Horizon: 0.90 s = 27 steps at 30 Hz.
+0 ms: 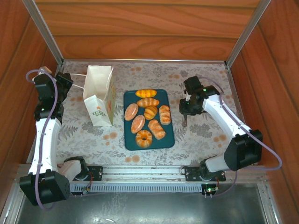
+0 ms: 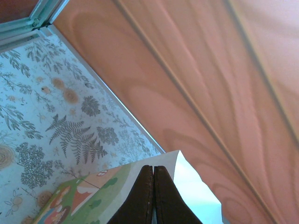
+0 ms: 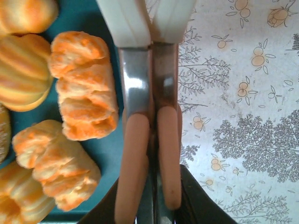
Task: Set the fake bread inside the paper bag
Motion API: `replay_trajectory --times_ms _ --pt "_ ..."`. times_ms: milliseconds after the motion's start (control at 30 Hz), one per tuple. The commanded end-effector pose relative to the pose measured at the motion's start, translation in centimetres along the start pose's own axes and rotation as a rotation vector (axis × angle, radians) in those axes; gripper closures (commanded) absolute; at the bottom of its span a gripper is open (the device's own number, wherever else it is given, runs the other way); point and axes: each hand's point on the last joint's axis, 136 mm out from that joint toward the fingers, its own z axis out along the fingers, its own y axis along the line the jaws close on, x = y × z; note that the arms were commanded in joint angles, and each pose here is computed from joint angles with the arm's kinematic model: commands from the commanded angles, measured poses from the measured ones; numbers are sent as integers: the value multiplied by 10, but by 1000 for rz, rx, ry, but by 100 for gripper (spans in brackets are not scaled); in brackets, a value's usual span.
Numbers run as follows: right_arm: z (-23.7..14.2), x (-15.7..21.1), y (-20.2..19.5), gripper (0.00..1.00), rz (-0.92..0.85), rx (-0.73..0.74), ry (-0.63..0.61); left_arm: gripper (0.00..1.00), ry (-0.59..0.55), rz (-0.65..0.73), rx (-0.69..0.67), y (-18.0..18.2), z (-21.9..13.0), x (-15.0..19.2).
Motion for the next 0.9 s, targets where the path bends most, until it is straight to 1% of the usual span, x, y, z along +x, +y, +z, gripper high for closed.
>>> replay_trajectory --times_ms 0,33,100,167,433,567,867 --pt "-21 7 10 66 3 -62 13 100 -32 -3 16 -6 -4 -8" --pt "-24 6 12 60 3 -76 5 100 -33 -3 15 -5 -5 -8" --pt "-31 4 15 54 8 -97 -15 100 -32 -3 15 -5 -4 -8" --pt "-36 2 17 50 7 -107 -29 100 -32 -5 16 -5 -4 -8" --pt "-44 0 20 51 4 -118 -34 100 -36 -5 21 -7 -3 -9" --pt "-48 2 25 51 2 -146 -29 100 -39 -5 23 -7 -4 -10" --pt "-61 21 41 53 -42 -211 15 100 -39 -4 21 -7 -6 -9"
